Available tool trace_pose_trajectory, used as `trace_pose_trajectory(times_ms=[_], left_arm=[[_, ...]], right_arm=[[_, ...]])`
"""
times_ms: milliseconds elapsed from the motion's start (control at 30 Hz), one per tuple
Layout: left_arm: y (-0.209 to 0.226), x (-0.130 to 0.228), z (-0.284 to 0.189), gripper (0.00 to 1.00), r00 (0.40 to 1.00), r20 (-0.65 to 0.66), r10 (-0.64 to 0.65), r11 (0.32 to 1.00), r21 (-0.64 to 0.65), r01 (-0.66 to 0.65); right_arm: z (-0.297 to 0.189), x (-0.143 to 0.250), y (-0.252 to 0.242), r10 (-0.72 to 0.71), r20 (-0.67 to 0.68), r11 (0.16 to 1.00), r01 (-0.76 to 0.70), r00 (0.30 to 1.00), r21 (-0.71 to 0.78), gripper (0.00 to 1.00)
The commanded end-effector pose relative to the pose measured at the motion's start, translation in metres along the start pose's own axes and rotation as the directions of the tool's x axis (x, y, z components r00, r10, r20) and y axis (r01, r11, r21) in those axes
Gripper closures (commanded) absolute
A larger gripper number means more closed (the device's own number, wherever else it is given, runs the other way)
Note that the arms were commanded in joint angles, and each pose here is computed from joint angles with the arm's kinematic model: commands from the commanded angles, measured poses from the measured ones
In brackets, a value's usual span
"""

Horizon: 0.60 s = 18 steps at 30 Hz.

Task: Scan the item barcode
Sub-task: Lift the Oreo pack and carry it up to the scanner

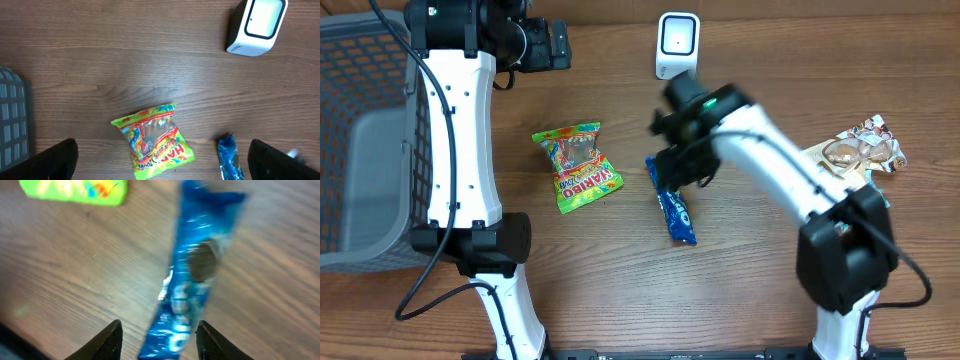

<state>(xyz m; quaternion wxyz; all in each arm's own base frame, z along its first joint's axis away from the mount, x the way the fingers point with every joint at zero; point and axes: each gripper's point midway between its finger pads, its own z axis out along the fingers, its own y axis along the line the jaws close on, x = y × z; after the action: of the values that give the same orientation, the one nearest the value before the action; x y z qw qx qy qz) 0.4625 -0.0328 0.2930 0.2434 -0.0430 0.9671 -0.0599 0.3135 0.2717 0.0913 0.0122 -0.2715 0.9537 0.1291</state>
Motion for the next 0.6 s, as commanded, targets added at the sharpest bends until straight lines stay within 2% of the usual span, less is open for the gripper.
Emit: trace_pose_trajectory(times_ms=[0, 233, 567], left_arm=[[0.002, -0.001, 0.003, 0.0, 1.0, -0.002, -0.006, 1.0, -0.005, 0.006], [0.002, -0.001, 0.003, 0.0, 1.0, -0.002, -0.006, 1.0, -0.005, 0.006], [0.002, -0.001, 0.003, 0.0, 1.0, -0.002, -0.006, 1.0, -0.006, 0.006]], right_arm=[[0.012, 0.014, -0.003, 0.001, -0.022, 0.975, 0.004, 1.0, 0.222, 0.53], [0.03, 0.036, 0.005, -0.082, -0.042, 0.874, 0.092, 0.996, 0.476, 0.54], [0.061, 0.062, -0.009, -0.089, -0.092, 0.856, 0.123, 0.992, 0.502, 0.53]])
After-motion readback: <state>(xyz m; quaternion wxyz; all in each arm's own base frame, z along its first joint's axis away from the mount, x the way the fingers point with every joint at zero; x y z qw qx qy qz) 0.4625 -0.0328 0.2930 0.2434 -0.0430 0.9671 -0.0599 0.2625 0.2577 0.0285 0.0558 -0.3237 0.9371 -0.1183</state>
